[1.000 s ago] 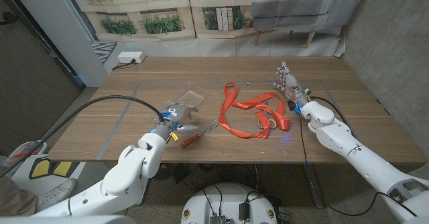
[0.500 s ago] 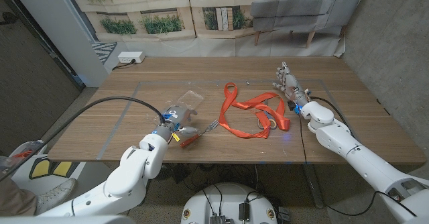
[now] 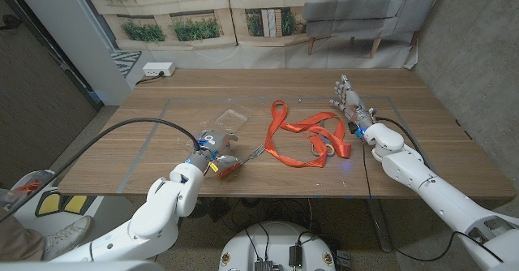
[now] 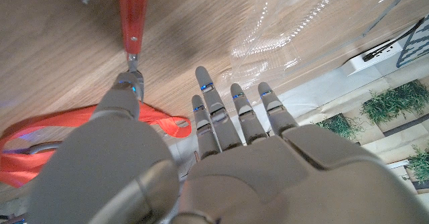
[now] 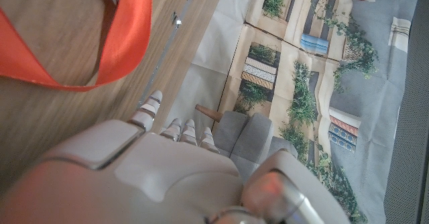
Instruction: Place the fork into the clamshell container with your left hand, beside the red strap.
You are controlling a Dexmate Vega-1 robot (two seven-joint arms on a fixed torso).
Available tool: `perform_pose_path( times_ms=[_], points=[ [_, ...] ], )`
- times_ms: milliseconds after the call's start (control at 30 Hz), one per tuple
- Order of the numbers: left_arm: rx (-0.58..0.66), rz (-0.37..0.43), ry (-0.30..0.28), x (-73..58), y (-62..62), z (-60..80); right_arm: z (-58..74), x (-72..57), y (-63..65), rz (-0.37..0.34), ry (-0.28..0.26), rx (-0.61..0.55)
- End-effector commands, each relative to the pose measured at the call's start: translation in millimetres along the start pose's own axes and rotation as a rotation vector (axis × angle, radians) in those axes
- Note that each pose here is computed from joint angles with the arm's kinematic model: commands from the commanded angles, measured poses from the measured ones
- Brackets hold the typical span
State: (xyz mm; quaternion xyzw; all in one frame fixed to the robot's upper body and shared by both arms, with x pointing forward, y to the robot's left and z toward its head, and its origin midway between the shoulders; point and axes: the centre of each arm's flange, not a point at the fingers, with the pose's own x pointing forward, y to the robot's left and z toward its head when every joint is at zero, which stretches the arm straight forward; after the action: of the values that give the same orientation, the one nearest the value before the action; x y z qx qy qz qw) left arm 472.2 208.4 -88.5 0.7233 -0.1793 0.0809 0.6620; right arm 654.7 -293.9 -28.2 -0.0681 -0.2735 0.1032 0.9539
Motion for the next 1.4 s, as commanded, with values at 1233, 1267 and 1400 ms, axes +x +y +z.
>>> perform_pose_path(
  times_ms=[1233,1267,1400],
  points=[
    [-0.052,-0.062,-0.048,-2.1,-9.4,7.4,1.6,5.4,4.9,0.001,-0.001,-0.001],
    [-0.044,-0.057,-0.05,-2.8,-9.5,7.8,1.4,5.0,4.9,0.001,0.0,-0.003],
    [-0.041,-0.062,-0.058,-3.2,-11.2,9.2,1.5,3.8,5.1,0.001,0.0,-0.002]
  ],
)
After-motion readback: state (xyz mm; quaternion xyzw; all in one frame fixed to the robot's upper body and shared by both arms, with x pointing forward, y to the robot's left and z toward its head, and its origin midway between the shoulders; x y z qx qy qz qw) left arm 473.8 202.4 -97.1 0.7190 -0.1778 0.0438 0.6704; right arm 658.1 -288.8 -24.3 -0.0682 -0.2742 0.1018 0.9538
